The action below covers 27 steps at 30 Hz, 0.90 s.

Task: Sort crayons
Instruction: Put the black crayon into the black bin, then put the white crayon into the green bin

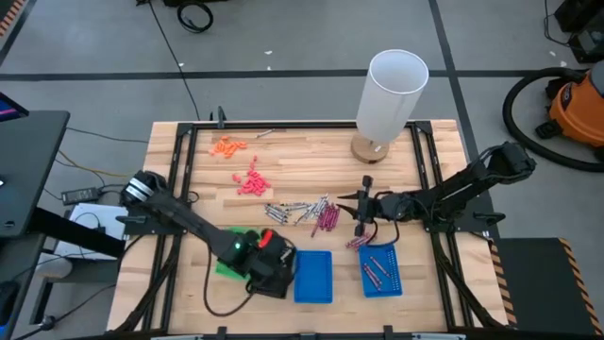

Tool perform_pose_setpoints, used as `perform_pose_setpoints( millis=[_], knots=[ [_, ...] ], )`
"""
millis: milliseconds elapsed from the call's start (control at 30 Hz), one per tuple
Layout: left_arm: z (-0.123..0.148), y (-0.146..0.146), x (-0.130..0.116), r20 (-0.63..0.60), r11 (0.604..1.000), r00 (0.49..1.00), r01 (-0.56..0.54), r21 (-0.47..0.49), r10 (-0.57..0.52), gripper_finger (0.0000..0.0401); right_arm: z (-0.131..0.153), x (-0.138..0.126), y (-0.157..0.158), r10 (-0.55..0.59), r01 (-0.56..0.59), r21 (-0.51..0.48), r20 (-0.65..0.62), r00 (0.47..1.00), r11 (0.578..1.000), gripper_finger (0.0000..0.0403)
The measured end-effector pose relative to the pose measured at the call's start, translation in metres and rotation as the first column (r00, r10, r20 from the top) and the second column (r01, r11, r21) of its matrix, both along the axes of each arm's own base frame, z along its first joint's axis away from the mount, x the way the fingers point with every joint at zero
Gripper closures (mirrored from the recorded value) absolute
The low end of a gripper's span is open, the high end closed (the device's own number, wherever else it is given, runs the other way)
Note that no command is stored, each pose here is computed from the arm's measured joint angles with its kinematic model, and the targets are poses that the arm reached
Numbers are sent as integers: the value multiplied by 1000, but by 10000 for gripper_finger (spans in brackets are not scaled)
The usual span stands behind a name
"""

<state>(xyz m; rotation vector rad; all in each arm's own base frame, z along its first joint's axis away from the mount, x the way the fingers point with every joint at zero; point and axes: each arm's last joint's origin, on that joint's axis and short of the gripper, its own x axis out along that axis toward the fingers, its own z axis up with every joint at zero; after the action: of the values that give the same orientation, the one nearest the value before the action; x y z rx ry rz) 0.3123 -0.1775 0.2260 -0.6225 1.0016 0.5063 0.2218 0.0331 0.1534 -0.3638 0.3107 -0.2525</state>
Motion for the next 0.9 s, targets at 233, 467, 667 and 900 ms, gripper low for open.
perform_pose_setpoints(
  millis=[233, 467, 667, 900],
  knots=[
    [-27, -19, -3, -68, 996, 994, -88, -27, 86, 386, 1, 1, -1, 34, -34, 11, 11, 999, 999, 298],
    [-40, -20, -1, -96, 988, 984, -154, -18, 151, 361, 2, 2, 0, 64, -64, 18, 18, 998, 998, 298],
    [-40, -19, 0, -94, 989, 985, -147, -6, 146, 281, 1, 1, 0, 66, -66, 13, 11, 998, 998, 298],
    [-25, -6, 3, -69, 996, 993, -92, 4, 92, 232, 1, 2, -1, 66, -66, 1, 6, 998, 998, 298]
  ],
)
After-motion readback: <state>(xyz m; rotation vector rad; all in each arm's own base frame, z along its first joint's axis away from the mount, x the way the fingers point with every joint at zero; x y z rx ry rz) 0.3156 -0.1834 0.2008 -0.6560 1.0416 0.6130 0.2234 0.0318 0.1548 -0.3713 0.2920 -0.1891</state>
